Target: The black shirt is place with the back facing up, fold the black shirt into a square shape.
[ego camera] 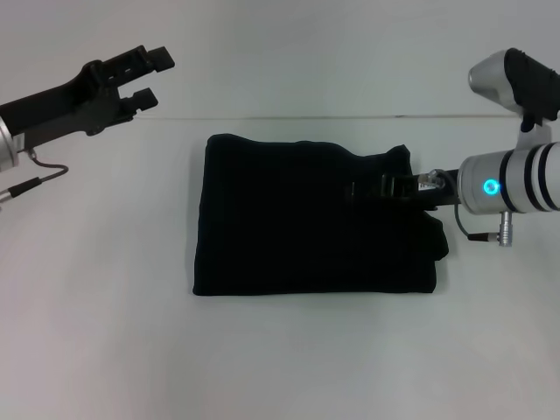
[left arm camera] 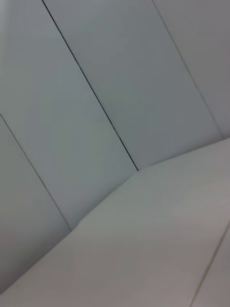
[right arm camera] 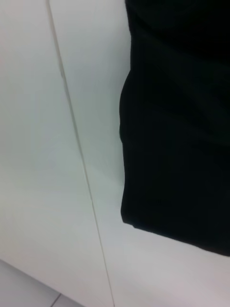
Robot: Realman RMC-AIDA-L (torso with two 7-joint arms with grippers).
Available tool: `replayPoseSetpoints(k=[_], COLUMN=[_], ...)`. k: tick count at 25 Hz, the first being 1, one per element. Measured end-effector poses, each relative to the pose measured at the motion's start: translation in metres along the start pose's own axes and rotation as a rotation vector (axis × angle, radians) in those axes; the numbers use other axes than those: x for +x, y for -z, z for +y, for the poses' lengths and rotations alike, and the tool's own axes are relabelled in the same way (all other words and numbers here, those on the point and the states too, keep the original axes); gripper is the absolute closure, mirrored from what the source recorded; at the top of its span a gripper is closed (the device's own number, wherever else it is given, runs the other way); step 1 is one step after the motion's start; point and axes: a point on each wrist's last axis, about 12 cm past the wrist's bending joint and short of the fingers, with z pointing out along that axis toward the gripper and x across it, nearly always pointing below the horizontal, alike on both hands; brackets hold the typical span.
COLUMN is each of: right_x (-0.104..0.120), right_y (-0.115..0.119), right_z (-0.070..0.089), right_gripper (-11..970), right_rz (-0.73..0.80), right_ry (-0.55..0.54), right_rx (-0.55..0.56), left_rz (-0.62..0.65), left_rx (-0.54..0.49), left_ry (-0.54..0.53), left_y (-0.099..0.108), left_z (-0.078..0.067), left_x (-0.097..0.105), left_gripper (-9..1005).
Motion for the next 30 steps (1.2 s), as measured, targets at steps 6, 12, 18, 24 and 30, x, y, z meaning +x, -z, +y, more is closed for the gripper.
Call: replayPoseSetpoints(k=[6, 12, 18, 24, 30], right_x=[0.006, 0.010, 0.013, 0.011, 0.010], right_y=[-0.008, -0.014, -0.015, -0.012, -0.009], right_z=[0.002, 0.007, 0.007, 0.010, 0.009], right_gripper=[244, 244, 244, 245, 255], right_rz=[-0.006, -0.014, -0.037, -0.045, -0.037], right_ry=[0.003, 0.008, -0.006, -0.017, -0.020], right_rx=[0.021, 0.020, 0.005, -0.051, -0.061], left_rz=[-0.012, -0.015, -0.024, -0.030, -0.031], left_rx=[-0.001, -0.002, 0.001, -0.005, -0.006], left_ry=[-0.002, -0.001, 0.003, 0.004, 0.005], left_y=[-0.001, 0.000, 0.001, 0.000, 0.001], left_z=[0.000, 0.000, 0.001, 0.001, 0.002], left_x=[-0.002, -0.002, -0.002, -0.002, -0.002], left_gripper=[107, 108, 107, 107, 107])
